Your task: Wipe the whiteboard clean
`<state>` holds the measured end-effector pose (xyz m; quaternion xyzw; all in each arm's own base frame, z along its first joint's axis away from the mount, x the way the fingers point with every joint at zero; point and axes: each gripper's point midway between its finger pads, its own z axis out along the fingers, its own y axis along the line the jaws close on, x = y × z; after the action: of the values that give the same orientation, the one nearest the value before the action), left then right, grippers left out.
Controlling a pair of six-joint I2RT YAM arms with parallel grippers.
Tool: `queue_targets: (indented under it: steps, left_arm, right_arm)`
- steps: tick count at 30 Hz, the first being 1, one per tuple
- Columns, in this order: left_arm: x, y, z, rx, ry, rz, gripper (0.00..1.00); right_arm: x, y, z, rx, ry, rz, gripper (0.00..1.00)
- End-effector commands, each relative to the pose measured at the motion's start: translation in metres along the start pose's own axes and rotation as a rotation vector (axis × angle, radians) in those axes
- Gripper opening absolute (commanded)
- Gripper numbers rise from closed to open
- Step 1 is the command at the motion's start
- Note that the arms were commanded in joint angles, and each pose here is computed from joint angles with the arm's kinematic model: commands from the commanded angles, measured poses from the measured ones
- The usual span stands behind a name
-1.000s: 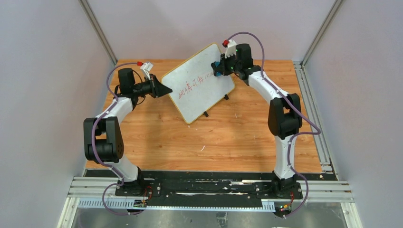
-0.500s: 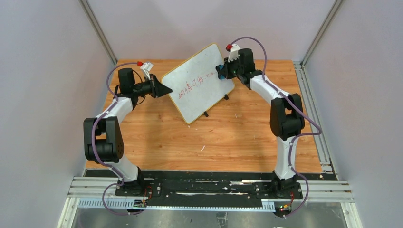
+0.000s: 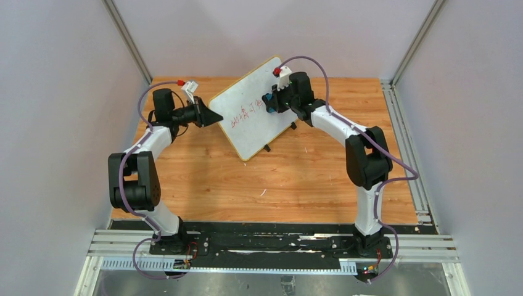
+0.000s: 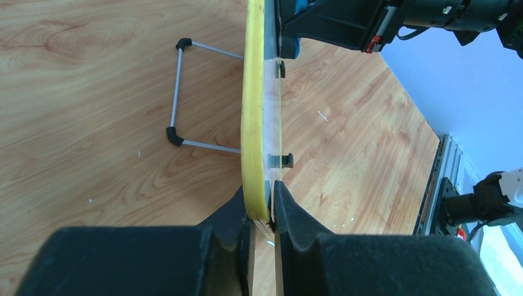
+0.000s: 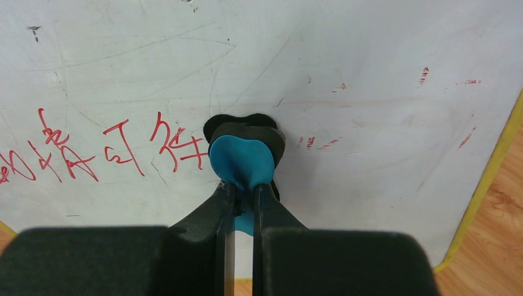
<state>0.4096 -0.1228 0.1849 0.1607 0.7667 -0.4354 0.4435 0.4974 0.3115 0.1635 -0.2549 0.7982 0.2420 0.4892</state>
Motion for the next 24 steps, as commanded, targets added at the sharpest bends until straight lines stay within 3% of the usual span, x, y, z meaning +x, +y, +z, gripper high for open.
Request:
queue_targets:
  steps: [1,14,19,24]
  left_arm:
    - [0.011,0.011,0.003,-0.031,0.03,0.076,0.0]
    - [0.011,0.013,0.004,-0.031,0.032,0.074,0.0]
    - [0.012,0.013,0.004,-0.032,0.036,0.074,0.0]
    - [0.012,0.014,0.005,-0.032,0.038,0.07,0.0]
  right_arm:
    - [0.007,0.014,0.012,-0.054,0.023,0.001,0.01]
    - [0.002,-0.109,-0.006,0.127,0.019,0.081,0.01]
    - [-0.005,-0.127,-0.009,0.152,0.012,0.08,0.01]
    - [-0.011,-0.118,-0.006,0.11,0.002,0.096,0.01]
